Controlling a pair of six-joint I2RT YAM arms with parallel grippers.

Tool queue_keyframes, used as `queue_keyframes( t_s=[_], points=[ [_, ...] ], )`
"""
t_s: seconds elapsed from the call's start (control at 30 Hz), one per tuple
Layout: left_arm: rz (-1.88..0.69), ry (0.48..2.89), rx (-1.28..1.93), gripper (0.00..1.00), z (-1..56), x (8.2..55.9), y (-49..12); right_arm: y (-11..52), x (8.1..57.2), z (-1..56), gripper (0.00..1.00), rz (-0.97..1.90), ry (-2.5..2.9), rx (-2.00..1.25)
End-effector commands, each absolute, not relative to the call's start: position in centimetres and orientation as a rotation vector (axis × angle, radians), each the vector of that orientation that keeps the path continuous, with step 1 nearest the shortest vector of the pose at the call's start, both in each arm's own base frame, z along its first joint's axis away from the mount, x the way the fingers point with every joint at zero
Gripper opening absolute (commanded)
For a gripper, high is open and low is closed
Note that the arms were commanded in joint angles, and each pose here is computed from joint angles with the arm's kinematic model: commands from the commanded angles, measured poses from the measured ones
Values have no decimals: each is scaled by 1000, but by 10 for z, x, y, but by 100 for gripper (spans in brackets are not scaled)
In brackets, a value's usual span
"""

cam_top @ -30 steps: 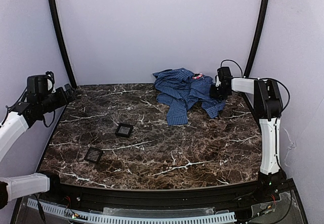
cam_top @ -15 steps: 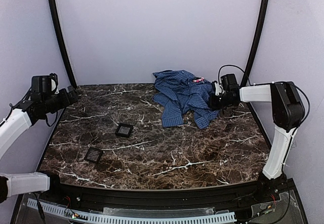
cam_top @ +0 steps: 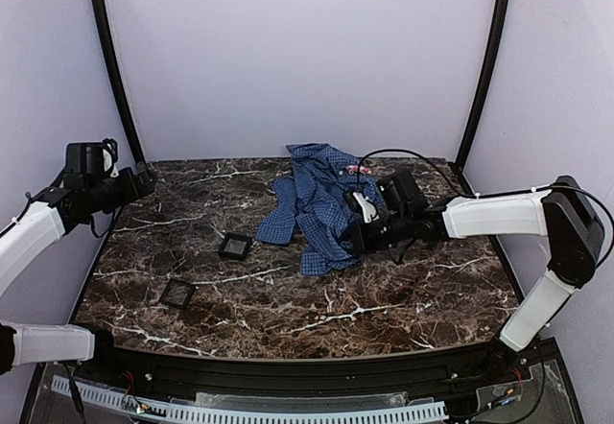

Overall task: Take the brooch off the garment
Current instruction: Move the crumpled clothing to the center of the board.

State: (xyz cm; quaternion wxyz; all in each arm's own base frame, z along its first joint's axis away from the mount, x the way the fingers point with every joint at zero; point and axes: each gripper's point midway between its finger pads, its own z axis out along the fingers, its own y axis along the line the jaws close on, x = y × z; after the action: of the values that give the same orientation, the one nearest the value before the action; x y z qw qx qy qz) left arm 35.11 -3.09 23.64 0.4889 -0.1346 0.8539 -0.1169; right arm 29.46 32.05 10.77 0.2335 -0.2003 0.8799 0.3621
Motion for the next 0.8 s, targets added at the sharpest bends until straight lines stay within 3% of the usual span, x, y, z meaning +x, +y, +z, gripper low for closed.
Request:
queue_keyframes(
  t_s=[0.0,0.03,0.1,0.3,0.5,0.77],
  points=[
    [-294,2080,-305,100,235,346,-34,323,301,154,36,973,2337,-515],
    [-295,2077,-304,100,236,344,-34,318,309,162,51,907,2323,-497],
    [-294,2073,-302,100,236,342,-34,305,331,179,68,771,2300,-448],
    [-279,2063,-307,100,239,335,-31,248,397,199,90,561,2291,-238],
    [-261,2042,-320,100,244,327,-26,209,443,184,98,531,2294,-38],
    [-269,2035,-315,100,247,325,-27,215,472,139,91,512,2346,-70]
  ],
)
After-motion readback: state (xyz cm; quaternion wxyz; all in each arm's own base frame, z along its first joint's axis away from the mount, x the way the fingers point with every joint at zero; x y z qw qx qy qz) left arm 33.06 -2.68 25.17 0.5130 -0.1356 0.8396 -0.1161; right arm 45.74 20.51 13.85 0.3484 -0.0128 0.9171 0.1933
